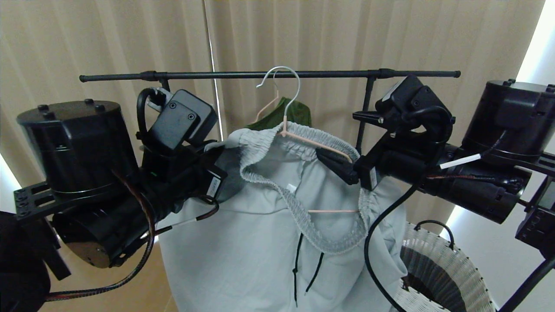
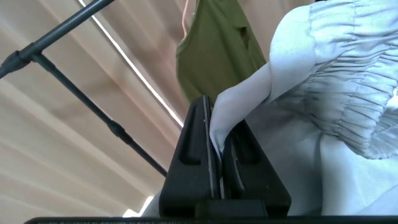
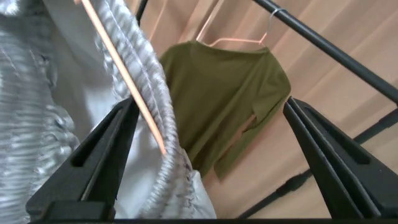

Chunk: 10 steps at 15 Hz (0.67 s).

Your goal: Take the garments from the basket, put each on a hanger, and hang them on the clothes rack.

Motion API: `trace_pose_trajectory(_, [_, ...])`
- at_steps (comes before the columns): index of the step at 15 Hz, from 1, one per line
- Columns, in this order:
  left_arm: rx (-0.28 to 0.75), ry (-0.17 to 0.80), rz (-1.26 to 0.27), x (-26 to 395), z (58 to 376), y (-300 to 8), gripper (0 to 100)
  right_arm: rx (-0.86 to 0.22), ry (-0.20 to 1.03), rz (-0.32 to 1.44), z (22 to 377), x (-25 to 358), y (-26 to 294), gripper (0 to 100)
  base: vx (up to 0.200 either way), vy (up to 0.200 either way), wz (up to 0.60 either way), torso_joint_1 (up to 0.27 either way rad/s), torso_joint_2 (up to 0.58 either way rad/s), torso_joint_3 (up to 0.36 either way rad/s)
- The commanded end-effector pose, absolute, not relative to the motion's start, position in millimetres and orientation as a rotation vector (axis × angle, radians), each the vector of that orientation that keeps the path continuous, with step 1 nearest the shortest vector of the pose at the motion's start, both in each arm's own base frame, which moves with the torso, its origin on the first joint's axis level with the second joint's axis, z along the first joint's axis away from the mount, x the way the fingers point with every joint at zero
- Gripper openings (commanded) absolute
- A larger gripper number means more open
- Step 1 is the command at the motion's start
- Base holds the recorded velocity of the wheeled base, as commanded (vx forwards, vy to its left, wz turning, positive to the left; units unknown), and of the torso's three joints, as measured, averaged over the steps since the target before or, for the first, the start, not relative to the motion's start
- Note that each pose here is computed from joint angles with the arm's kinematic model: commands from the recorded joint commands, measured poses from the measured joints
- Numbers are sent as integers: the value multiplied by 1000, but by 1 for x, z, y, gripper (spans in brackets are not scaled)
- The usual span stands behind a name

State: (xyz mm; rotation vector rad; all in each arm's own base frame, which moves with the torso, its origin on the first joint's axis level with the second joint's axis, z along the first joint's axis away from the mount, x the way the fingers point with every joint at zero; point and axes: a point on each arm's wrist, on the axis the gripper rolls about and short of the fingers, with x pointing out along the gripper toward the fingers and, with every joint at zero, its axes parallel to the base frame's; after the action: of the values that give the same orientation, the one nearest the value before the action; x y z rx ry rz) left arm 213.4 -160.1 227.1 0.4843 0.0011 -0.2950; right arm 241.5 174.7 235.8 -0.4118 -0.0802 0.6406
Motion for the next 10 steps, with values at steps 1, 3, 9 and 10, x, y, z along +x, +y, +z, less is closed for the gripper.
trace_pose_trajectory(1, [478, -11, -294, 213, 228, -160, 0, -413, -81, 644, 235, 241, 177, 0, 0, 0, 0, 0, 0, 0])
trace_pose_trajectory(3, [470, -41, -288, 213, 231, -160, 0, -415, -70, 648, 232, 241, 177, 0, 0, 0, 0, 0, 0, 0])
trace_pose_trajectory(9, [475, -54, -288, 212, 233, -159, 0, -414, -70, 648, 230, 244, 179, 0, 0, 0, 0, 0, 0, 0])
trace_pose_trajectory(10, [474, -55, -289, 211, 233, -159, 0, -414, -70, 648, 230, 244, 179, 0, 0, 0, 0, 0, 0, 0])
